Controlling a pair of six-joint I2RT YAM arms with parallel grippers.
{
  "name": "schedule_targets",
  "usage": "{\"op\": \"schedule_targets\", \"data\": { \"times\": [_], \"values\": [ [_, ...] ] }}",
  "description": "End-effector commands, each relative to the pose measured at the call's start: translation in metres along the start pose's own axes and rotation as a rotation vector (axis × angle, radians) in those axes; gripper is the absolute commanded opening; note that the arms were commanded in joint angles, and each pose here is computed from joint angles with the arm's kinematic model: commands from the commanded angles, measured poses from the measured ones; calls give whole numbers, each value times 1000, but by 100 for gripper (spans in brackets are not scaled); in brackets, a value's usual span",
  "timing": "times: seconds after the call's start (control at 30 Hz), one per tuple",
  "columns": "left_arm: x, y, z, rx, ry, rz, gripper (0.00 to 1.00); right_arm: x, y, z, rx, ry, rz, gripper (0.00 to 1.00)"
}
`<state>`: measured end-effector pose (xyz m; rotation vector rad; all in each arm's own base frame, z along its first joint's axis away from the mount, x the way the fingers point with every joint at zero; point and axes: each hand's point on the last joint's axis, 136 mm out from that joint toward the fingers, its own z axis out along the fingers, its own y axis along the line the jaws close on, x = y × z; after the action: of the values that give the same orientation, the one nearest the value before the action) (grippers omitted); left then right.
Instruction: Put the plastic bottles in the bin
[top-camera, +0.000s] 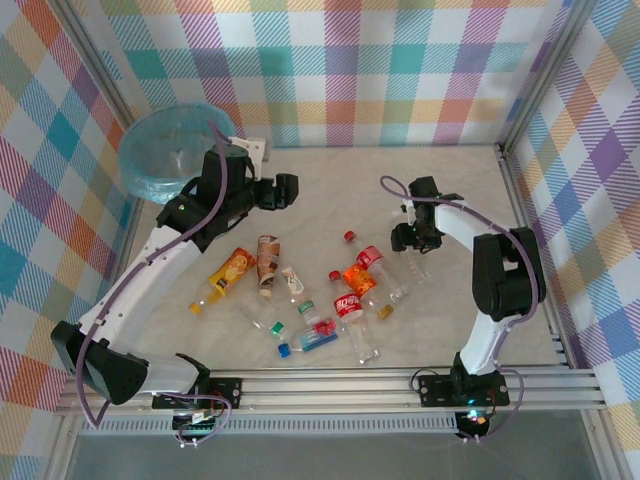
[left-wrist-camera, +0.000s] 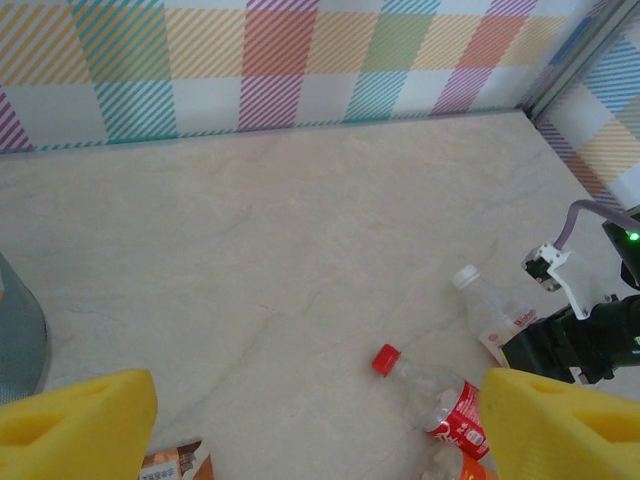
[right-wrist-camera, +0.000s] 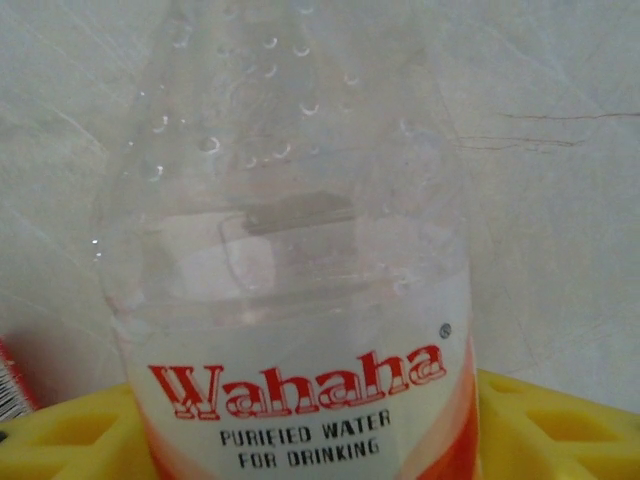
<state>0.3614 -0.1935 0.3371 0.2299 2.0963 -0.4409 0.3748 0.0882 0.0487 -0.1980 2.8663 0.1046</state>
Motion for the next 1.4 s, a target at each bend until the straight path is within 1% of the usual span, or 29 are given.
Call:
{"op": "schedule_targets", "data": {
  "times": [0.0,0.1,0.23,0.33,0.4,0.43,0.5,0.6,0.73,0.83,0.9,1.17,1.23,1.27,1.37],
  "values": [
    [-12,-13,-6,52,-17,-27,85,-18,-1,-38,0,-102,11,66],
    [-17,-21,-7,92,-18,-64,85,-34,10,-70,-55,-186,15,65],
    [-27,-41,-11,199,-33,-120,87,-53,31,-120,-123,-303,-16,65],
    [-34,-58,-11,295,-45,-158,89,-63,73,-165,-278,-425,-116,65],
    [-36,-68,-7,356,-40,-183,89,-62,109,-196,-426,-510,-208,64],
    [-36,-73,-4,386,-31,-192,89,-60,122,-206,-475,-539,-241,64],
    [-36,-86,-1,461,-14,-208,89,-55,151,-229,-587,-581,-316,63],
    [-37,-101,-1,533,-9,-212,89,-43,186,-253,-712,-603,-424,63],
    [-45,-111,-6,577,-35,-201,89,-25,223,-271,-793,-630,-562,63],
    [-42,-110,-5,571,-24,-204,82,-19,237,-275,-827,-635,-607,63],
    [-39,-108,-5,559,-20,-208,77,-19,239,-276,-829,-632,-605,63],
    [-35,-100,-12,524,-33,-225,62,-21,242,-274,-835,-636,-596,64],
    [-38,-98,-15,511,-48,-223,56,-22,242,-273,-834,-635,-593,64],
    [-32,-94,-14,490,-26,-228,53,-21,243,-273,-834,-634,-595,65],
    [-33,-89,-17,459,-37,-228,50,-23,244,-272,-833,-636,-598,65]
  ]
}}
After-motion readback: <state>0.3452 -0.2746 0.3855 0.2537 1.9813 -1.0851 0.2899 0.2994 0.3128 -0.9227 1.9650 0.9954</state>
